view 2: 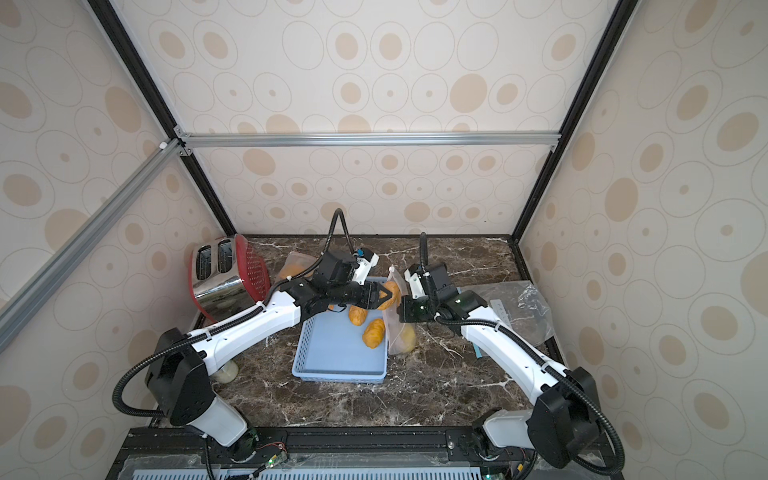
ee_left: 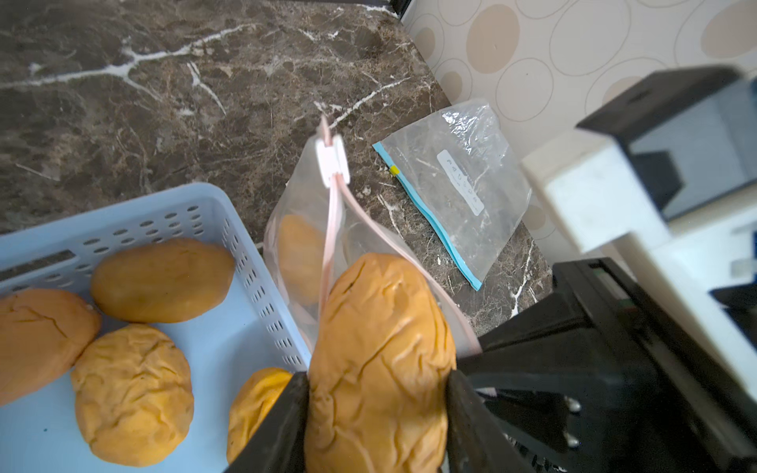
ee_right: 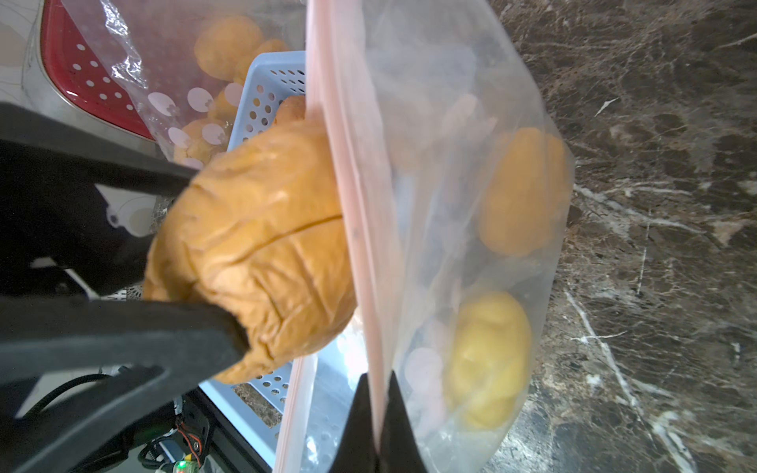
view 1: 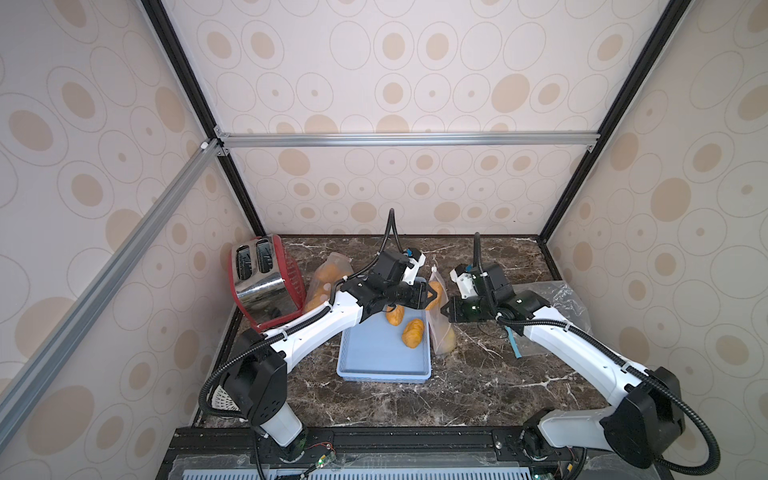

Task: Put the potatoes into a zipper bag and zip it
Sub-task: Place the potato into the zipper food storage bag, then adjust the potato in the zipper food storage bag.

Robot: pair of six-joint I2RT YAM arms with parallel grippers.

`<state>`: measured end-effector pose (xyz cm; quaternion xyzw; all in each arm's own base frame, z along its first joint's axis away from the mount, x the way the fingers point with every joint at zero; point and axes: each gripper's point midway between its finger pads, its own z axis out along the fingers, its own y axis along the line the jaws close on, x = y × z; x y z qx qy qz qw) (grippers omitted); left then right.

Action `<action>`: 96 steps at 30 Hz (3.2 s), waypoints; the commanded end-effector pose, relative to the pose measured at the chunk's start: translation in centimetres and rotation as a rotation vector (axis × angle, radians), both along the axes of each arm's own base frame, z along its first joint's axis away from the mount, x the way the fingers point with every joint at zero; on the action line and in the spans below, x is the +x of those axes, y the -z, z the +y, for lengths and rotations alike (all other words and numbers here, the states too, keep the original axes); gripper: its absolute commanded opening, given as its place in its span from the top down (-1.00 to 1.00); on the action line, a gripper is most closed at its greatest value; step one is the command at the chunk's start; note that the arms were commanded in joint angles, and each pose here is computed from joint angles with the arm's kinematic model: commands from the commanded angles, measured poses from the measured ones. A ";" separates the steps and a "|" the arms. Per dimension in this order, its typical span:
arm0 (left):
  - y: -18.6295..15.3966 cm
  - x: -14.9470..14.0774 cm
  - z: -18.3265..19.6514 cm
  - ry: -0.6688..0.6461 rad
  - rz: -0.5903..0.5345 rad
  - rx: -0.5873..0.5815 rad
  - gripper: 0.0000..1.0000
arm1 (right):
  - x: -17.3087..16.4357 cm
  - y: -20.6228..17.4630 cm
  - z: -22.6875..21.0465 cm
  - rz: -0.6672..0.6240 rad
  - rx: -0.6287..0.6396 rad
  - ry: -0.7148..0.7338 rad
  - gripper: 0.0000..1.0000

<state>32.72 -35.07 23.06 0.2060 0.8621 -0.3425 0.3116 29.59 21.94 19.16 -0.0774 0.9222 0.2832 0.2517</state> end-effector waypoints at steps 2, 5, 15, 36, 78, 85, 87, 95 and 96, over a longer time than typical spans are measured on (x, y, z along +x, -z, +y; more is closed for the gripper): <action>0.0 -0.3 0.0 0.046 0.010 0.073 0.00 | -0.1 -2.3 0.5 -0.018 0.040 -0.016 1.00; -0.2 -0.2 -0.2 0.053 0.016 0.083 0.00 | -0.1 -2.9 0.9 -0.016 0.061 -0.028 1.00; 2.7 -0.2 1.1 0.063 0.041 0.269 0.00 | 0.2 -3.3 0.7 -0.023 0.047 -0.015 1.00; 0.2 -0.2 -1.4 0.158 0.020 0.217 -0.49 | 0.5 -2.0 0.8 0.003 0.030 -0.017 1.00; 1.8 -0.8 0.8 0.137 0.088 -0.178 0.23 | 0.5 -3.6 1.3 -0.026 0.072 -0.031 1.00; 0.2 -1.5 -0.5 0.200 0.056 -0.153 0.21 | 0.8 -4.8 1.2 -0.056 0.076 -0.022 1.00; -0.3 -1.5 -0.2 0.193 0.041 -0.143 0.20 | 1.0 -5.1 1.2 -0.067 0.079 -0.019 1.00; -1.2 -0.4 2.1 0.074 -0.028 -0.066 0.18 | 0.9 -4.5 0.9 -0.096 0.070 -0.019 1.00; -0.9 -0.2 2.1 0.067 -0.022 -0.060 0.18 | 0.9 -4.5 0.9 -0.099 0.072 -0.019 1.00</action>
